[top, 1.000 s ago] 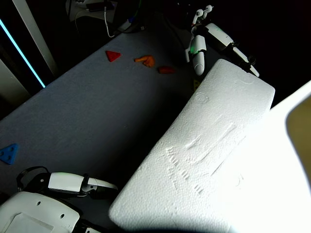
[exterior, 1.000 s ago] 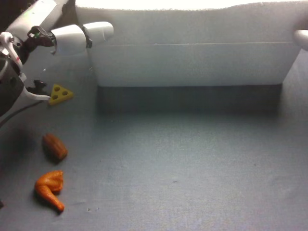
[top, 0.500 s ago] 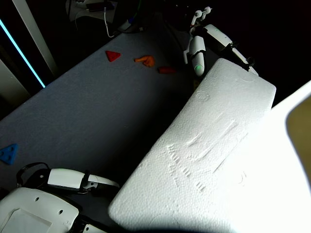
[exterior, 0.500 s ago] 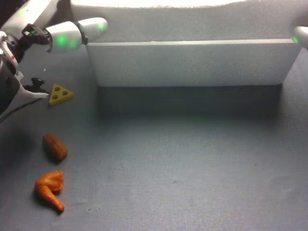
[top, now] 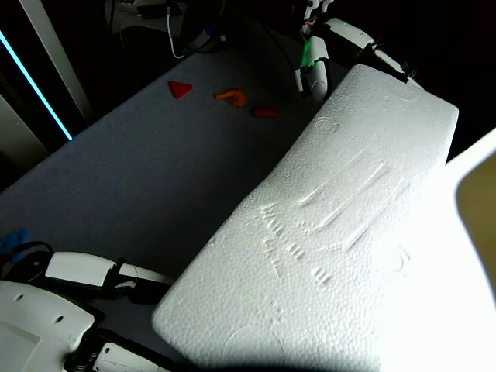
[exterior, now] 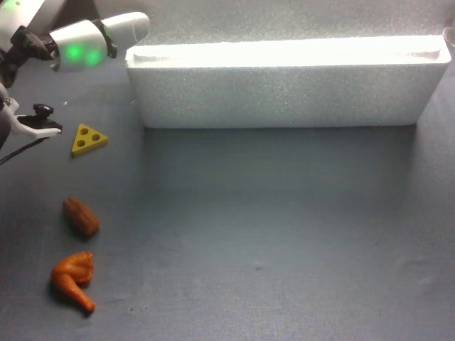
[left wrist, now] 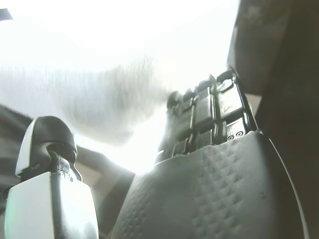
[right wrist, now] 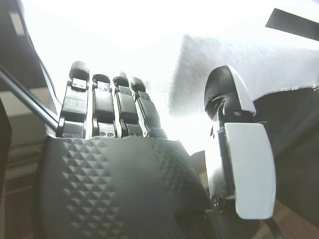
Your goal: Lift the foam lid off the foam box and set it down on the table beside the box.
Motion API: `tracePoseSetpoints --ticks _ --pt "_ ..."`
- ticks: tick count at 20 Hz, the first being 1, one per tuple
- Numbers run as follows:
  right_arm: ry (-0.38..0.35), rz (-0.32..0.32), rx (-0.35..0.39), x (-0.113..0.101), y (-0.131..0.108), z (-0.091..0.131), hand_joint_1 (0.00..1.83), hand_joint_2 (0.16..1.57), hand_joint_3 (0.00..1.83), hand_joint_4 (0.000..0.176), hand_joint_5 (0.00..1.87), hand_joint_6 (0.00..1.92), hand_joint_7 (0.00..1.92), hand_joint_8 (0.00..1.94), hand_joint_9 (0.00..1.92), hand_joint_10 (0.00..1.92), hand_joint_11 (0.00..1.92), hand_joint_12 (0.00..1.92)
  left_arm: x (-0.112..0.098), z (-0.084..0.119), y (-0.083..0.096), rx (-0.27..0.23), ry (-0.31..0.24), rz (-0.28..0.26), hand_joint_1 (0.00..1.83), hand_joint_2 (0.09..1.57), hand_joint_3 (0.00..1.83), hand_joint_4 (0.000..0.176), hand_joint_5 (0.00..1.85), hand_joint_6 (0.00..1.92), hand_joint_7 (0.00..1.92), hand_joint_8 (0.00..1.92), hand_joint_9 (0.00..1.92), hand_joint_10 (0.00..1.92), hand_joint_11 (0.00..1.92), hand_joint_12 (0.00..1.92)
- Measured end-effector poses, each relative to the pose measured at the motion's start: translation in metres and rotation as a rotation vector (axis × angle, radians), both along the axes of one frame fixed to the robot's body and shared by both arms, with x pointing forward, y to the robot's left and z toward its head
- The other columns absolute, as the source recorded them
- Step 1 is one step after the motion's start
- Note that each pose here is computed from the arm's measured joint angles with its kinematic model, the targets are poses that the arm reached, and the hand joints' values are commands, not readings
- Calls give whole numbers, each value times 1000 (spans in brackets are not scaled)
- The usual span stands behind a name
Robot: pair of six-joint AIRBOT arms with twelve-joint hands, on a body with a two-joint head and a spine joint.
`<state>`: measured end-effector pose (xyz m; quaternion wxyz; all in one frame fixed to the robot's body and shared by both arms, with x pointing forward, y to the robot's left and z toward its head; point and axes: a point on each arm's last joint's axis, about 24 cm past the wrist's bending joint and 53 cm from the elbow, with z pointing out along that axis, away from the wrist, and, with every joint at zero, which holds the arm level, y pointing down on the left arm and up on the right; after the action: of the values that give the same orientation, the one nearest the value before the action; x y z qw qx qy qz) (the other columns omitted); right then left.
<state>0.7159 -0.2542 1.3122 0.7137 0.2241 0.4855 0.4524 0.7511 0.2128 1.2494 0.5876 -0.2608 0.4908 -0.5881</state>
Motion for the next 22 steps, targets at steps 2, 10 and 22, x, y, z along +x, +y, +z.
tracePoseSetpoints --ticks 2,10,22 --pt "-14 11 -3 -5 5 3 439 1221 0 0 0 0 0 0 12 37 1 1132 -6 -1 3 5 -2 1 505 1034 0 0 146 6 4 1 0 0 4 2" --pt "-91 30 -39 -42 9 14 575 1222 0 0 0 591 10 675 0 1139 0 1899 -41 0 9 38 -45 -8 415 1074 8 0 143 2 0 0 0 0 0 0" --pt "-119 95 -84 -90 23 4 409 1225 0 0 0 209 0 0 0 0 0 644 -85 2 16 55 -92 -16 460 1097 0 0 121 2 0 0 0 0 1 232"
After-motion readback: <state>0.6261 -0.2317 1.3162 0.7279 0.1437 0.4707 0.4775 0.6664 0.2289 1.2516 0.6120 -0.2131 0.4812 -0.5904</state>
